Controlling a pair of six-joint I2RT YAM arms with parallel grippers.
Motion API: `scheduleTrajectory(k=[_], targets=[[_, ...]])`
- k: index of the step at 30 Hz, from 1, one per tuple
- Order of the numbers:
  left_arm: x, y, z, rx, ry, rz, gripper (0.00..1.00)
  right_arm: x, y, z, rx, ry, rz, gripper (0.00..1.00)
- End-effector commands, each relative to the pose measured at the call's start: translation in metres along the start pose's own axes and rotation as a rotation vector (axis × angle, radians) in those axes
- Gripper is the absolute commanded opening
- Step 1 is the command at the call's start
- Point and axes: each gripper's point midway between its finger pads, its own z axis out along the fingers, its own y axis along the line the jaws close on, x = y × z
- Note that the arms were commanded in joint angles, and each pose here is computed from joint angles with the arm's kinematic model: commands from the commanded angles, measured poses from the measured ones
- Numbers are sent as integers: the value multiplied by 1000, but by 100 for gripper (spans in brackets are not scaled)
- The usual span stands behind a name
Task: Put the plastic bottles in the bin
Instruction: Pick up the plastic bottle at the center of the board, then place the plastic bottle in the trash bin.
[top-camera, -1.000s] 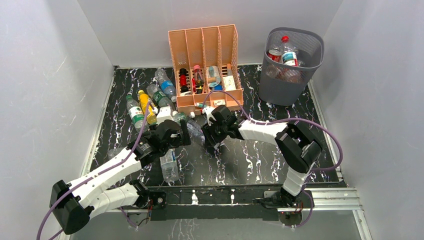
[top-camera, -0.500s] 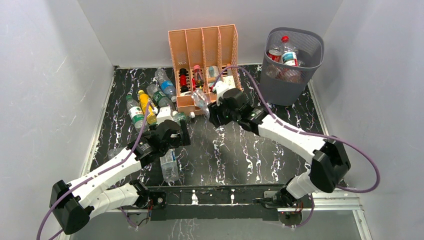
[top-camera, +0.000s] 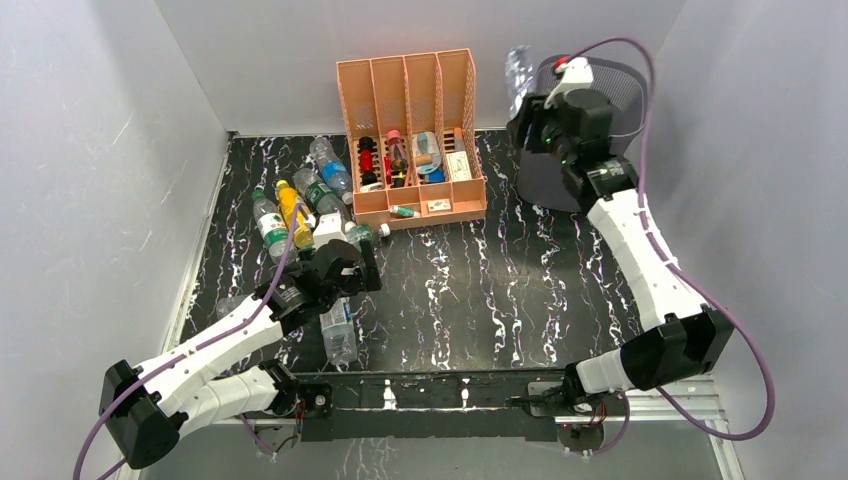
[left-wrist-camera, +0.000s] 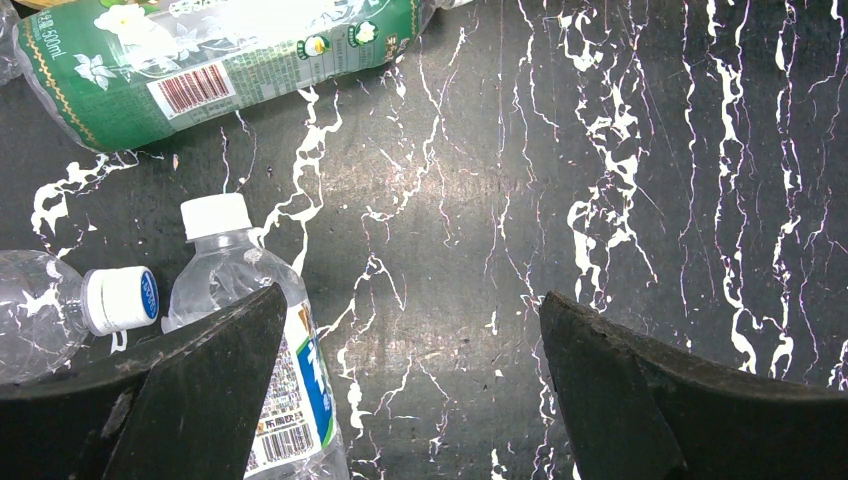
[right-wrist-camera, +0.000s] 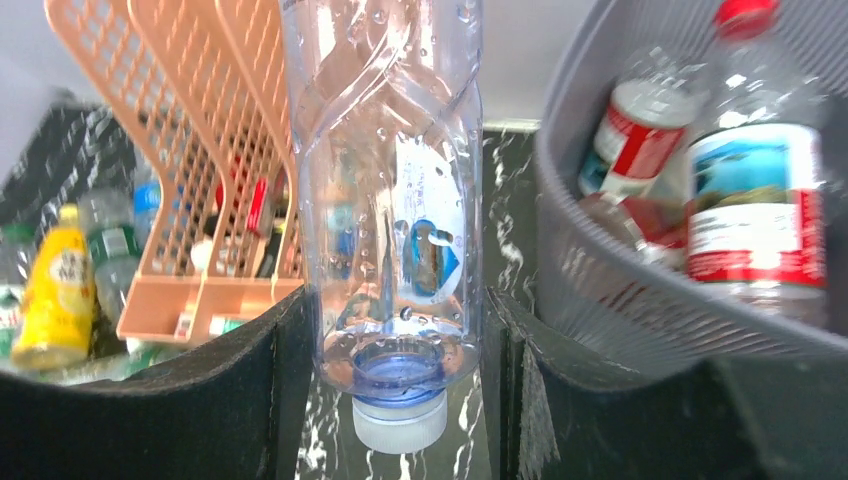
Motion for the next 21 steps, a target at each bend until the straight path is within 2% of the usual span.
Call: scheduleTrajectory(k=[1, 11, 16, 21], targets=[[0, 4, -1, -8, -6, -2, 98, -71, -29, -13, 30, -161, 84, 48], [-1, 7, -2, -22, -11, 9, 98, -112, -148, -11, 125, -213, 307, 48], [0, 8, 0, -25, -11, 14, 98, -102, -182, -8, 132, -176, 390, 50], [-1, 5, 3, -24, -7, 23, 98, -88, -191, -3, 109, -144, 430, 51]])
